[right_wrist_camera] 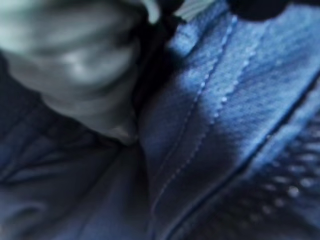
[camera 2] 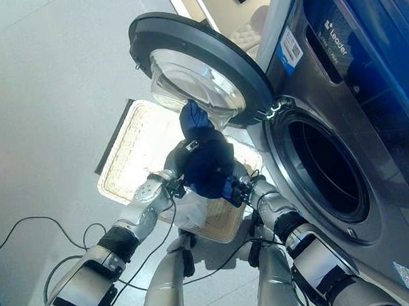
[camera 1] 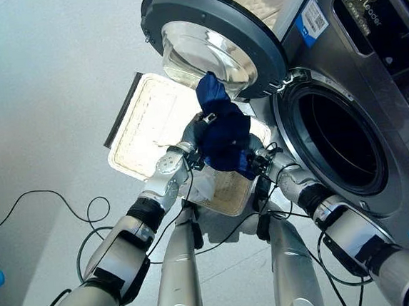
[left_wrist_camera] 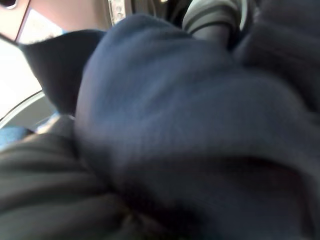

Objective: Put the clothes into the washing machine.

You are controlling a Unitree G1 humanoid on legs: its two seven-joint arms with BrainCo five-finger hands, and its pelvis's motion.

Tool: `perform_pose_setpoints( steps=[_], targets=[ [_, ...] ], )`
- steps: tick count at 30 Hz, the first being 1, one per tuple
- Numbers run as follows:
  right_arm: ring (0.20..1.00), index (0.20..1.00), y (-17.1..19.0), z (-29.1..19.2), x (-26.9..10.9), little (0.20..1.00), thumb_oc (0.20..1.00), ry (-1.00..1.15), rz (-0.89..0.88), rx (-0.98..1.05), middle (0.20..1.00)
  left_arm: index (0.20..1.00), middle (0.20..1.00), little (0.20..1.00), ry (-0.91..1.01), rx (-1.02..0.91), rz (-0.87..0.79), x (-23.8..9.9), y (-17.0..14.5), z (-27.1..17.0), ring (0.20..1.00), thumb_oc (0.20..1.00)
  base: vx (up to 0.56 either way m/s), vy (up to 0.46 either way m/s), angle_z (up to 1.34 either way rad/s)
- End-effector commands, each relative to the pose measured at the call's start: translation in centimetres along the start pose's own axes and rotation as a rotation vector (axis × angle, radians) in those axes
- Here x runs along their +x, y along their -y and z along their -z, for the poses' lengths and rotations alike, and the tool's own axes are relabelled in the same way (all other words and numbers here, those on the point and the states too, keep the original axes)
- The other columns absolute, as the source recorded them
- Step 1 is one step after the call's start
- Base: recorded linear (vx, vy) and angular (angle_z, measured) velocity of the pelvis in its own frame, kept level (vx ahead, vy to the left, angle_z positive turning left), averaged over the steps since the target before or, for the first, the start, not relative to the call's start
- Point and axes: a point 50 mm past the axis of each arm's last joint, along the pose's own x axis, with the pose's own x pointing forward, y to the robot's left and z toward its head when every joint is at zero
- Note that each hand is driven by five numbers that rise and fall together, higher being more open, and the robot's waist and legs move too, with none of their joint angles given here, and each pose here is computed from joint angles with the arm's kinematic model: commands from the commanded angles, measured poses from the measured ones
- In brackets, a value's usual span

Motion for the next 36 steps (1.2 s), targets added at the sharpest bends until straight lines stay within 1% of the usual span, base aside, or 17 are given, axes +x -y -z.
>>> perform_pose_setpoints(
  steps=[1,6,8,11,16,19,24,28,31,33,36],
  targets=[
    [0.2,0.2,-0.5,-4.6,0.9,0.2,0.2,0.242,-0.013,0.07,0.2,1.0,1.0,1.0,-0.017,0.121,0.107,1.0,3.3,0.3,1.0,1.0,0.0,0.017,-0.04],
    [0.2,0.2,0.1,-4.3,0.5,0.2,0.2,0.282,0.038,0.113,0.2,1.0,1.0,1.0,-0.045,0.166,0.073,0.9,2.8,0.7,1.0,1.0,0.0,0.019,-0.07],
    [0.2,0.2,1.3,-3.7,-0.3,0.2,0.2,0.363,0.156,0.228,0.2,1.0,1.0,1.0,-0.036,0.345,-0.016,0.6,1.9,1.0,1.0,1.0,0.01,0.045,-0.08],
    [0.2,0.2,1.7,-2.9,-0.7,0.2,0.2,0.376,0.207,0.293,0.2,1.0,1.0,1.0,-0.025,0.432,-0.062,0.5,1.4,1.0,1.0,1.0,0.0,0.051,-0.18],
    [0.2,0.2,3.2,0.0,-2.1,0.2,0.2,0.393,0.304,0.481,0.2,1.0,1.0,1.0,0.01,0.545,-0.207,0.0,0.4,1.5,1.0,1.0,0.0,0.088,-0.2],
    [0.2,0.2,4.1,0.7,-2.8,0.2,0.2,0.411,0.355,0.557,0.2,1.0,1.0,1.0,0.018,0.506,-0.275,-0.2,0.0,1.7,1.0,1.0,0.02,0.136,-0.13],
    [0.2,0.2,6.0,1.4,-4.3,0.2,0.2,0.524,0.477,0.753,0.2,1.0,1.0,1.0,0.014,0.424,-0.456,-0.8,-1.2,2.3,1.0,1.0,0.02,0.11,-0.16],
    [0.2,0.2,7.1,1.1,-5.0,0.2,0.2,0.626,0.544,0.857,0.2,1.0,1.0,1.0,-0.001,0.382,-0.529,-1.2,-1.8,2.8,1.0,1.0,0.01,0.021,-0.03],
    [0.2,0.2,8.4,-0.1,-5.8,0.2,0.2,0.759,0.62,0.952,0.2,1.0,1.0,1.0,-0.022,0.347,-0.595,-1.6,-2.6,3.1,1.0,1.0,0.01,0.005,-0.01],
    [0.2,0.2,9.5,-1.3,-6.6,0.2,0.2,0.852,0.685,0.972,0.2,1.0,1.0,1.0,-0.054,0.332,-0.62,-2.0,-3.1,3.7,1.0,1.0,0.02,-0.029,-0.03],
    [0.2,0.2,11.0,-3.7,-7.7,0.2,0.2,0.976,0.726,0.975,0.2,1.0,1.0,1.0,-0.079,0.322,-0.627,-2.8,-3.9,4.3,1.0,1.0,0.01,-0.073,-0.01]
  ],
)
